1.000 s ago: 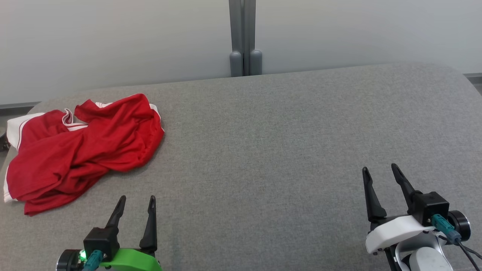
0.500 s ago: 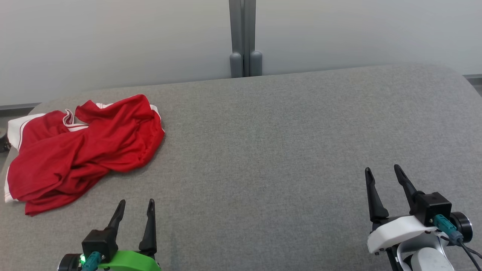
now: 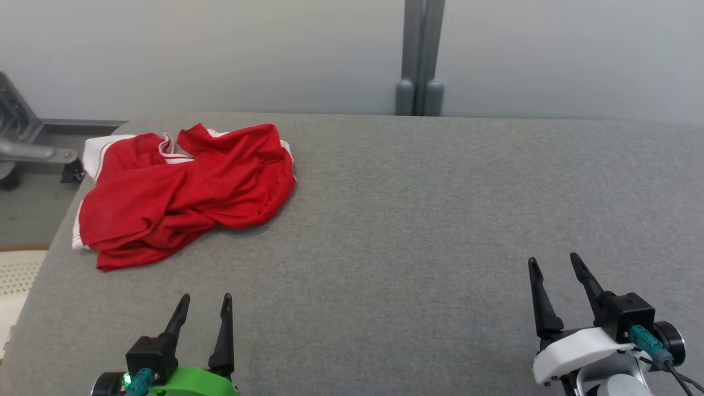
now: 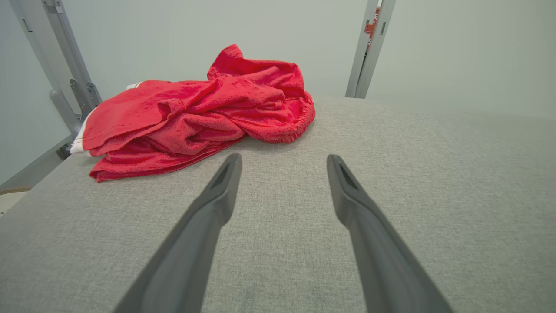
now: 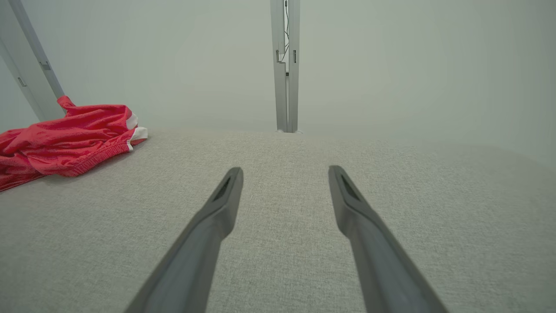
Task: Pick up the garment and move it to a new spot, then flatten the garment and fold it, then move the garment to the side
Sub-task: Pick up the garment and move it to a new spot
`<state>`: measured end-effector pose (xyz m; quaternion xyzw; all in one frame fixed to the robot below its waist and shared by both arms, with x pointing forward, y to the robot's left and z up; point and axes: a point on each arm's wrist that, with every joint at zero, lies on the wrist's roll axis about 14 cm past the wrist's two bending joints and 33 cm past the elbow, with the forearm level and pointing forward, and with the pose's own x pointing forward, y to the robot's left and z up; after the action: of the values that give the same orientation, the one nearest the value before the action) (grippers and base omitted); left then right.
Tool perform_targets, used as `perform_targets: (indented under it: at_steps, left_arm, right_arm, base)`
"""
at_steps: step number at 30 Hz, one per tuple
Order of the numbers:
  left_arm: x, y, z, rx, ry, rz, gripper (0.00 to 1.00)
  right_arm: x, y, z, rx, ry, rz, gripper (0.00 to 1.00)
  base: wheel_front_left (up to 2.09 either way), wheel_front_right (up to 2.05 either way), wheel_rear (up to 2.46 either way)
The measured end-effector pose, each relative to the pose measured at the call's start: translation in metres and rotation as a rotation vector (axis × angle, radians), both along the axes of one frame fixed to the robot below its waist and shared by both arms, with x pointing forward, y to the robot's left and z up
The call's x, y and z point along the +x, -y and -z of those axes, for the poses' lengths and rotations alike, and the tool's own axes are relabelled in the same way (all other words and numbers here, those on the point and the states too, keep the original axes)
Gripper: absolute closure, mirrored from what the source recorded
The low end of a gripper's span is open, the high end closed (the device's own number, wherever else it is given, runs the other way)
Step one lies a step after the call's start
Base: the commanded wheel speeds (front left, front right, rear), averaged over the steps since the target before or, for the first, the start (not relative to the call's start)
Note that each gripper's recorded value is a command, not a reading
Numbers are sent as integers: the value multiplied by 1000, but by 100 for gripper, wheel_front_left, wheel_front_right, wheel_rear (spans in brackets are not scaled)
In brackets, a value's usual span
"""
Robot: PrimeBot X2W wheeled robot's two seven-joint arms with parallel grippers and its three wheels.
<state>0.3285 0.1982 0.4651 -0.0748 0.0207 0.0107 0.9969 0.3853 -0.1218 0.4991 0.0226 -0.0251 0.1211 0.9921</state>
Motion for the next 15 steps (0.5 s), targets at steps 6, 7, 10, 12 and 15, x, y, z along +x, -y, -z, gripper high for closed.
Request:
perform_targets:
  at_steps: [6,7,10,12,15]
  left_arm:
    - [-35,-40,7,-7,-17,-145,0]
    - [-40,-46,8,-8,-20,-164,0]
    - [-56,-60,9,-11,-20,-222,0]
    - [-66,-67,10,-14,-22,-254,0]
    - [-72,-72,10,-15,-19,-277,0]
  right_arm:
    - [7,-57,-3,11,2,-159,0]
    - [8,-65,-3,13,3,-181,0]
    - [8,-91,-6,17,9,-254,0]
    - [8,-104,-6,16,8,-290,0]
    - [6,-118,-5,16,4,-331,0]
  base:
    - [0,0,0]
    - [0,0,0]
    - [0,0,0]
    - [0,0,0]
    - [0,0,0]
